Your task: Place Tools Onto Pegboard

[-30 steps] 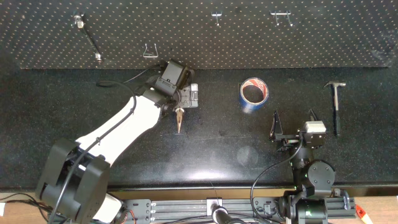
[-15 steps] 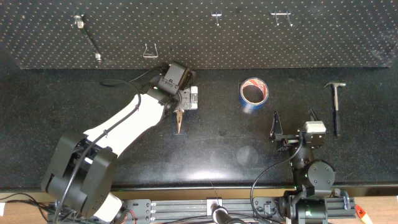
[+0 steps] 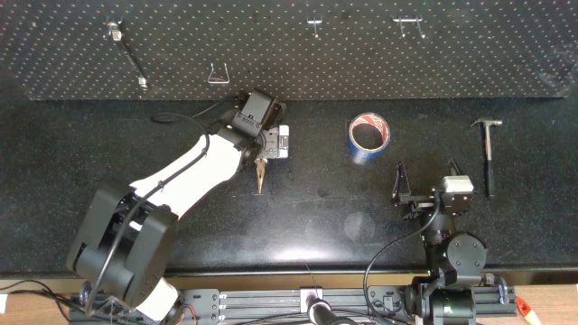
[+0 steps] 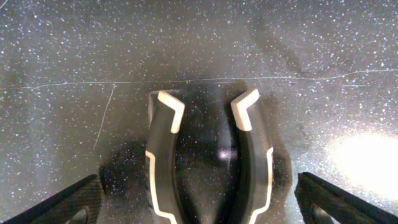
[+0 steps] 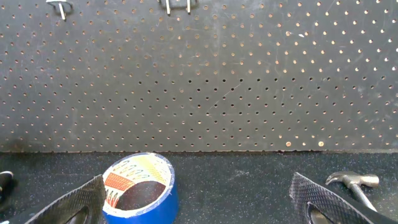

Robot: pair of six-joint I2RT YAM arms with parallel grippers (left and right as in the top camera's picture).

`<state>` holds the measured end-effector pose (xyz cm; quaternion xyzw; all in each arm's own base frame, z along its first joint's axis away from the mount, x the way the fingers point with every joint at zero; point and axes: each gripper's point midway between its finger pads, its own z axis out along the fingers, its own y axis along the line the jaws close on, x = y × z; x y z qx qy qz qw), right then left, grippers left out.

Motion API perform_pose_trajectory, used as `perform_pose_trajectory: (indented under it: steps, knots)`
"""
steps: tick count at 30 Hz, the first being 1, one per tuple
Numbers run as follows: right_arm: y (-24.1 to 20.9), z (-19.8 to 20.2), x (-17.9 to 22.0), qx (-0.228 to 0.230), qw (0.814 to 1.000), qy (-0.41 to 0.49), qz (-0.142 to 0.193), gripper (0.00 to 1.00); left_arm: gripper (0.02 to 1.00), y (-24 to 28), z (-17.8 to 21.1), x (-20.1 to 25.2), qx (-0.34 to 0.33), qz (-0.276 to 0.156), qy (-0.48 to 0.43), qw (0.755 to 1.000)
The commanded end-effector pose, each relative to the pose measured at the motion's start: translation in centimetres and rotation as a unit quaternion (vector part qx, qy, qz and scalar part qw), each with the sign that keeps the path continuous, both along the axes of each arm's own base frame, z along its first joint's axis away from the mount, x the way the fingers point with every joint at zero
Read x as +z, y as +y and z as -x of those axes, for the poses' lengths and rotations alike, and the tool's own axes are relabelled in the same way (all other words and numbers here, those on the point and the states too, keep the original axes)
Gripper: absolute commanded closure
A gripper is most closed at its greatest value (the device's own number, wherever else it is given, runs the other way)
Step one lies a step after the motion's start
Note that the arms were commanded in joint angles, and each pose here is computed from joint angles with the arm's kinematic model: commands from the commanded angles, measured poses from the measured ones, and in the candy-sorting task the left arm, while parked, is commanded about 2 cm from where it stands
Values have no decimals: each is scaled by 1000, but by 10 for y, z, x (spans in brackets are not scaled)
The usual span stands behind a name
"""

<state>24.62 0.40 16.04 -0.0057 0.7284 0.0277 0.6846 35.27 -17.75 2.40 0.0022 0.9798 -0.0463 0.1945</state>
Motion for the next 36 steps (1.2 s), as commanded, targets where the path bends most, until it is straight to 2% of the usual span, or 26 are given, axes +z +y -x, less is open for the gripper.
perform_pose_trajectory:
  steps: [1, 36]
  knots:
    - [0, 0, -1, 0, 1000, 0, 7, 36, 20, 0, -6, -4, 0, -7, -2, 1000]
    - [0, 0, -1, 0, 1000, 0, 7, 38, 25, 0, -6, -15, -12, -18, 4, 1000]
